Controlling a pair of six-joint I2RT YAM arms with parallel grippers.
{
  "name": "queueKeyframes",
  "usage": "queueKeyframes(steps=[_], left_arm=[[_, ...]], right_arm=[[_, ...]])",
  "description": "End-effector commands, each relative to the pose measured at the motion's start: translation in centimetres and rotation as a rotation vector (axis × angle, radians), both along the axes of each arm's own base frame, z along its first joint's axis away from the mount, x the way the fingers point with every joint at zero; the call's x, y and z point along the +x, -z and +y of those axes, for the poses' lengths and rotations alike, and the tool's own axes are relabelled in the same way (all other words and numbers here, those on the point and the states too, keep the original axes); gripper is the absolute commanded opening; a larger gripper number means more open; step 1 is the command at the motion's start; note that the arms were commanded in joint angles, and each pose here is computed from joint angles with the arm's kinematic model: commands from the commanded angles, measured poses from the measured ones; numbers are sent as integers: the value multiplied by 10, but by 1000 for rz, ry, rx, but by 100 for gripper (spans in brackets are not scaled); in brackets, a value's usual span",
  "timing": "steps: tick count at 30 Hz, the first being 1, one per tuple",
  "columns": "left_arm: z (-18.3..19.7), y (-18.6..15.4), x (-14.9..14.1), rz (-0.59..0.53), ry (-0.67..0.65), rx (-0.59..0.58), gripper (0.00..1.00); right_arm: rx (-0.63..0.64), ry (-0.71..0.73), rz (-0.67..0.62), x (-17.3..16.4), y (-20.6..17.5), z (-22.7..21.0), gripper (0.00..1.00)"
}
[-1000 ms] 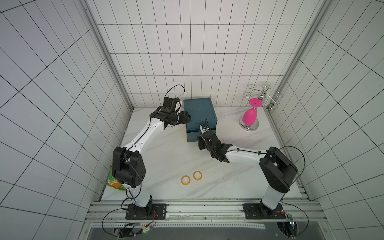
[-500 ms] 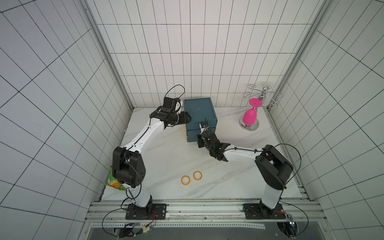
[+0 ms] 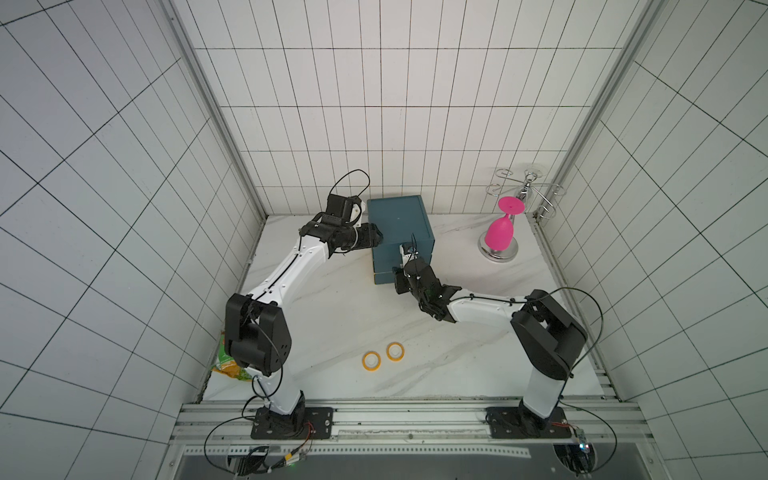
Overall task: Place the transparent tape into the drawer according to color
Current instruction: Close the drawer in the storage box.
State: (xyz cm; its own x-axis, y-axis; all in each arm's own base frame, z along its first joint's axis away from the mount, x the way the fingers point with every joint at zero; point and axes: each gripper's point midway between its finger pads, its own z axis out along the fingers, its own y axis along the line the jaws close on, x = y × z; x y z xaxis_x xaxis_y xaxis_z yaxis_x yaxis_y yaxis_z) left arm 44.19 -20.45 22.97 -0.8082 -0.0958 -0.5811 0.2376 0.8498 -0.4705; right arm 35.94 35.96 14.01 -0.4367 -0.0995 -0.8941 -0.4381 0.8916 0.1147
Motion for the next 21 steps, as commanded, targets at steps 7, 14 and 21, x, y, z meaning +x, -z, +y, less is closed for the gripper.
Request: queueKeyframes(steps=[7, 14, 21], left_arm=[[0, 13, -6, 47, 22, 34, 62], [2, 14, -6, 51, 19, 37, 62], [2, 14, -6, 52, 19, 37, 62]], right_arm=[[253, -29, 227, -41, 16, -20, 66], [445, -51, 423, -49, 52, -5, 69], [595, -8, 494, -32, 68, -5, 66]])
